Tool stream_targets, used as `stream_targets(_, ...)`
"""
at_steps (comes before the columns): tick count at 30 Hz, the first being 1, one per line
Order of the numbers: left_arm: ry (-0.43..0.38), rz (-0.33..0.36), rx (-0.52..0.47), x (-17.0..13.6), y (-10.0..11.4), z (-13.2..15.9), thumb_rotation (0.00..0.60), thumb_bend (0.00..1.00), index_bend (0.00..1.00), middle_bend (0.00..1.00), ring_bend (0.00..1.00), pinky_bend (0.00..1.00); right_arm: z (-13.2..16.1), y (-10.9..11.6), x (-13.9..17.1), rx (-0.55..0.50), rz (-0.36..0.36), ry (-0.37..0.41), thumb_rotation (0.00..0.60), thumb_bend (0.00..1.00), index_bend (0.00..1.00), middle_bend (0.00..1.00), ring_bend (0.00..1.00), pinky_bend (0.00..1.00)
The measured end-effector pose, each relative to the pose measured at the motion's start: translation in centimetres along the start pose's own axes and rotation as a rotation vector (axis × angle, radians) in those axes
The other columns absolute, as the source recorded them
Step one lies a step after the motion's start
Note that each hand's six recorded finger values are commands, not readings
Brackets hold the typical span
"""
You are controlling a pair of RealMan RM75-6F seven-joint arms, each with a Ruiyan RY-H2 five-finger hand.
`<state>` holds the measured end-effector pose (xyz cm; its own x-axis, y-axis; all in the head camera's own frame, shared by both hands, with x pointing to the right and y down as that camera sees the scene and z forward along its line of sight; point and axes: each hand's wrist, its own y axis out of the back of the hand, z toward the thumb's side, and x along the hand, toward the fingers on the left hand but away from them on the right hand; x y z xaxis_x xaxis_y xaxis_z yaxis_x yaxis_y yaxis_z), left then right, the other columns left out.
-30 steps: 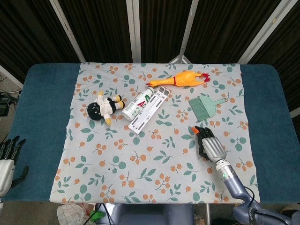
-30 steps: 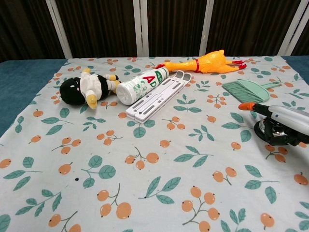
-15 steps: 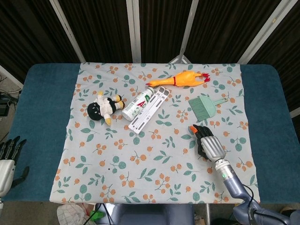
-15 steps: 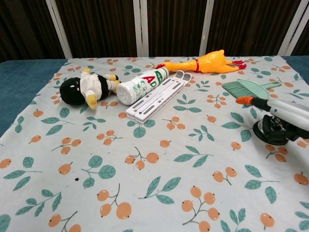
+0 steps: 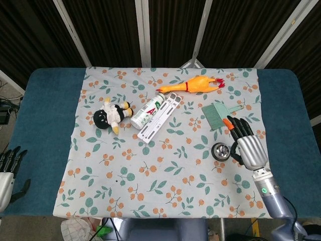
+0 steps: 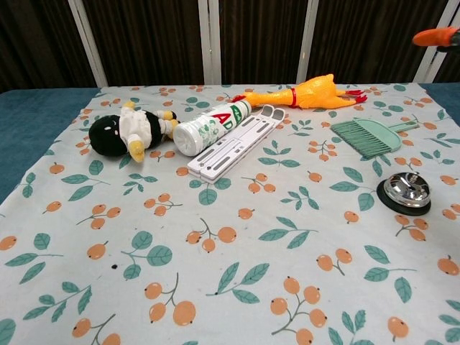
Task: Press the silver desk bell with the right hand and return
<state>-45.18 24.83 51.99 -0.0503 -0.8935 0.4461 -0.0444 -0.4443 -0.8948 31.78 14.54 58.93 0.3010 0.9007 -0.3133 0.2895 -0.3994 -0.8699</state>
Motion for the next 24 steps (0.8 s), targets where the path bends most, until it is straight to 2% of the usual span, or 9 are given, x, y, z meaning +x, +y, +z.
stream_targets(5,-0.010,0.004,-0.012,-0.1,0.2,0.1,0.600,0.52,0.10,0.00,0.00,0.00,-0.6,2.4,4.9,0.089,0.025,-0.050,0.600,1.00,0.00,0.00,0.00,0.00)
stream_targets(13,-0.021,0.004,-0.023,-0.5,0.4,0.1,0.600,0.53,0.10,0.00,0.00,0.00,-2.0,5.1,11.9,0.203,-0.048,-0.162,0.600,1.00,0.00,0.00,0.00,0.00)
stream_targets(16,-0.022,0.006,-0.025,-0.6,0.6,0.1,0.600,0.52,0.10,0.00,0.00,0.00,-2.8,5.5,14.3,0.233,-0.047,-0.211,0.600,1.00,0.00,0.00,0.00,0.00)
stream_targets(24,-0.048,0.007,-0.017,-0.5,0.3,0.6,0.600,0.52,0.10,0.00,0.00,0.00,-5.2,5.0,15.7,0.253,-0.006,-0.251,0.600,1.00,0.00,0.00,0.00,0.00)
